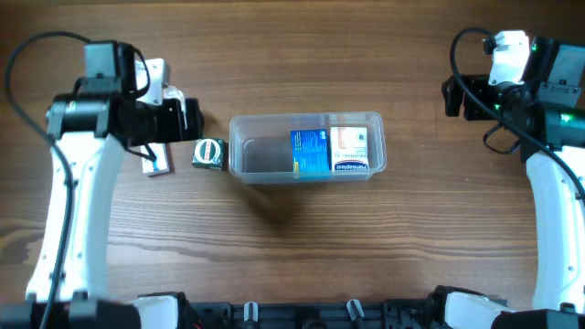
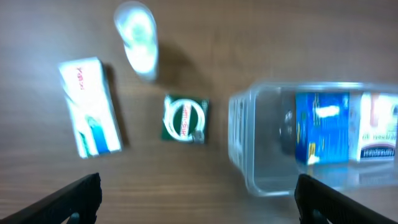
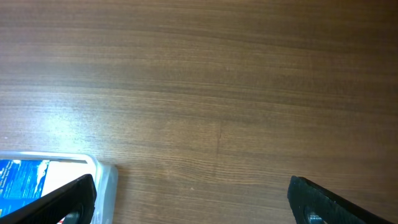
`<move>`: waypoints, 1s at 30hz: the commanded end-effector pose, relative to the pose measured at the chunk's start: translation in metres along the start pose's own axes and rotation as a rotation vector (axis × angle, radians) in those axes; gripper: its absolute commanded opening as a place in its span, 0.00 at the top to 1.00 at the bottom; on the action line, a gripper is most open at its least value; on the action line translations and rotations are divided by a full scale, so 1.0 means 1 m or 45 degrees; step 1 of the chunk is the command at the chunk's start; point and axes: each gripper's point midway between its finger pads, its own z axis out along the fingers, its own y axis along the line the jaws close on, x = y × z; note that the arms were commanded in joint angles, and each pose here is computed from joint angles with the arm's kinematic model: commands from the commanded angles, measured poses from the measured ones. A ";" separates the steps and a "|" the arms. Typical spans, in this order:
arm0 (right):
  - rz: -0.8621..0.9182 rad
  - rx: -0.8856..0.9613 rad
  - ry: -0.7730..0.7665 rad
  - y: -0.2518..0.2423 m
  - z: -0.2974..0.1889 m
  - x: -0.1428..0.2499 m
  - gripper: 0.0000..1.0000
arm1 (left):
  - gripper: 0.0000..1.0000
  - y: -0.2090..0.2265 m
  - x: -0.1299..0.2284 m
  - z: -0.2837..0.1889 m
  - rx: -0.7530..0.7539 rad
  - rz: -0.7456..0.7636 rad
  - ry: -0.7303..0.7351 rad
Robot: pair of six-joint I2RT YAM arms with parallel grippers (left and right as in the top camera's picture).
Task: Pack container
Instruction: 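Reach left gripper to green Zam-Buk tin and grasp it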
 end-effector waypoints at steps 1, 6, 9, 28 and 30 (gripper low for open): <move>-0.014 -0.020 -0.011 0.003 -0.001 -0.002 0.00 | 0.00 -0.004 0.010 0.025 0.066 0.013 0.146; -0.014 -0.020 -0.011 0.003 -0.001 -0.002 0.00 | 0.00 -0.003 0.020 0.056 0.065 0.017 0.280; -0.013 -0.020 -0.010 0.003 -0.001 -0.002 0.00 | 0.05 -0.014 0.027 0.078 0.075 0.104 0.291; -0.014 -0.020 -0.010 0.003 -0.001 -0.002 0.00 | 0.31 0.008 0.053 0.137 -0.097 0.196 0.237; -0.013 -0.020 -0.010 0.003 -0.001 -0.002 0.00 | 0.31 0.008 0.051 0.139 -0.097 0.198 0.219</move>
